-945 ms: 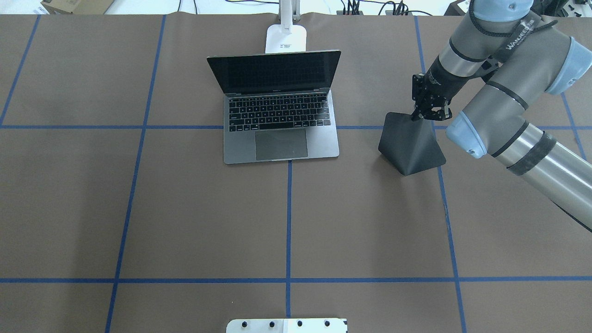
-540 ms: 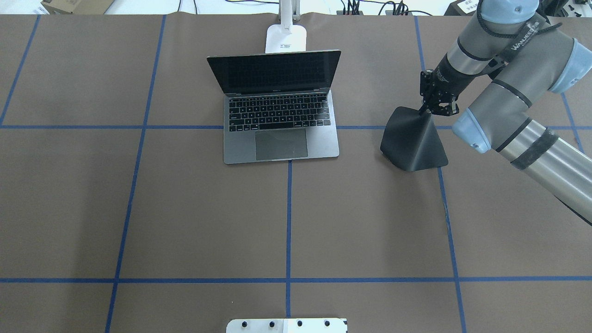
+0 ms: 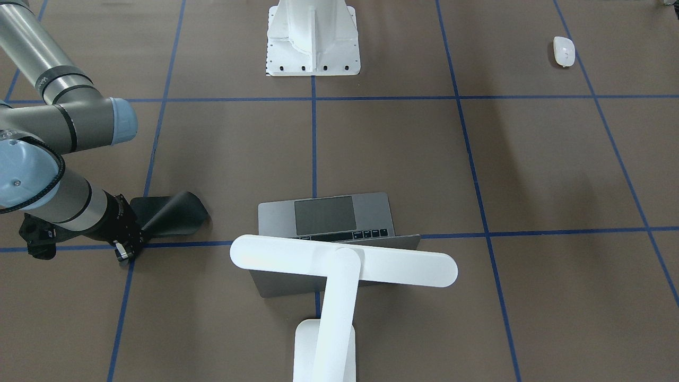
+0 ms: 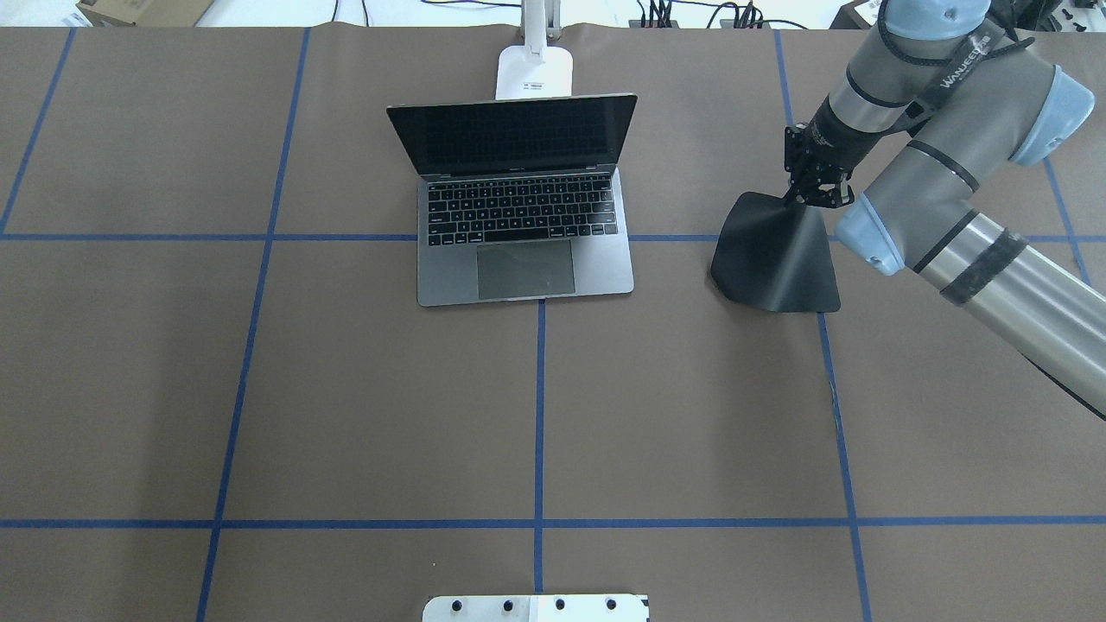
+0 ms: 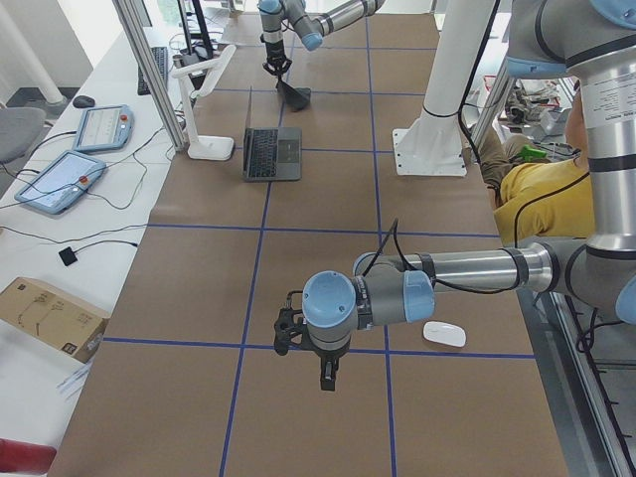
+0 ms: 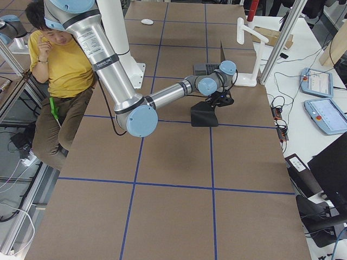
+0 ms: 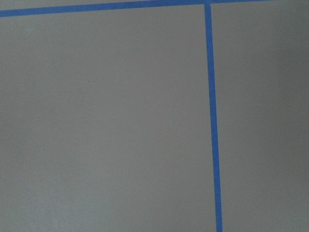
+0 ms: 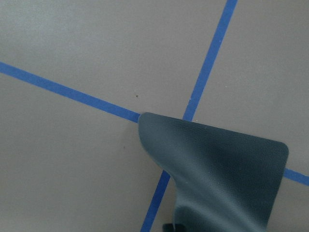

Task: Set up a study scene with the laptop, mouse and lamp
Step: 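Slide the pad with the right gripper flat onto the table beside the laptop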

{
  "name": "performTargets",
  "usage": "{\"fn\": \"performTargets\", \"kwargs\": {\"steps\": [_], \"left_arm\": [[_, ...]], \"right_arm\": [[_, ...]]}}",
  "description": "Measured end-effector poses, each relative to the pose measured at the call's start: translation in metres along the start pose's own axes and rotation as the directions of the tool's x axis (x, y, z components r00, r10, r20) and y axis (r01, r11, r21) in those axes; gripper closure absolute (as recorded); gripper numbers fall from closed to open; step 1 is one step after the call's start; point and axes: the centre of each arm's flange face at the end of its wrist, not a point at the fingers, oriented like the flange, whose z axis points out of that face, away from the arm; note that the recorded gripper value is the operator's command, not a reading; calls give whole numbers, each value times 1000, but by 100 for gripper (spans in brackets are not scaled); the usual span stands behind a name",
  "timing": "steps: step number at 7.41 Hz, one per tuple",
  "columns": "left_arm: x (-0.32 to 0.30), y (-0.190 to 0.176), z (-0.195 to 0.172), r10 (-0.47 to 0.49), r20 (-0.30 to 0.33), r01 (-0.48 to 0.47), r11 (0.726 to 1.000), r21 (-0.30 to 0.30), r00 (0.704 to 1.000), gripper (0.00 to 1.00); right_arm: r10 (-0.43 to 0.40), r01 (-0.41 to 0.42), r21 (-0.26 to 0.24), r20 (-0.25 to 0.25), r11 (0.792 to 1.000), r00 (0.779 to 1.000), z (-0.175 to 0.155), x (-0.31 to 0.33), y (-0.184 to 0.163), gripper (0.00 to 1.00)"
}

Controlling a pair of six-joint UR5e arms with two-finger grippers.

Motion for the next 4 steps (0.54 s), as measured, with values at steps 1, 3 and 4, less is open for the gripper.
{"fn": "performTargets", "kwargs": {"steps": [1, 3, 4], "left_arm": [[0, 0, 0, 0, 0, 0, 1000, 0, 1000, 0], [0, 0, 0, 1, 0, -1, 1000, 0, 1000, 0], [0, 0, 1, 1, 0, -1, 1000, -1, 1000, 0]], "right_arm": [[2, -2, 19, 0, 1000, 1000, 4, -3, -3, 100], [-5, 4, 54, 9, 999, 1000, 17, -8, -8, 100], [-15, 14, 65, 14, 998, 1000, 26, -8, -8, 100]]}}
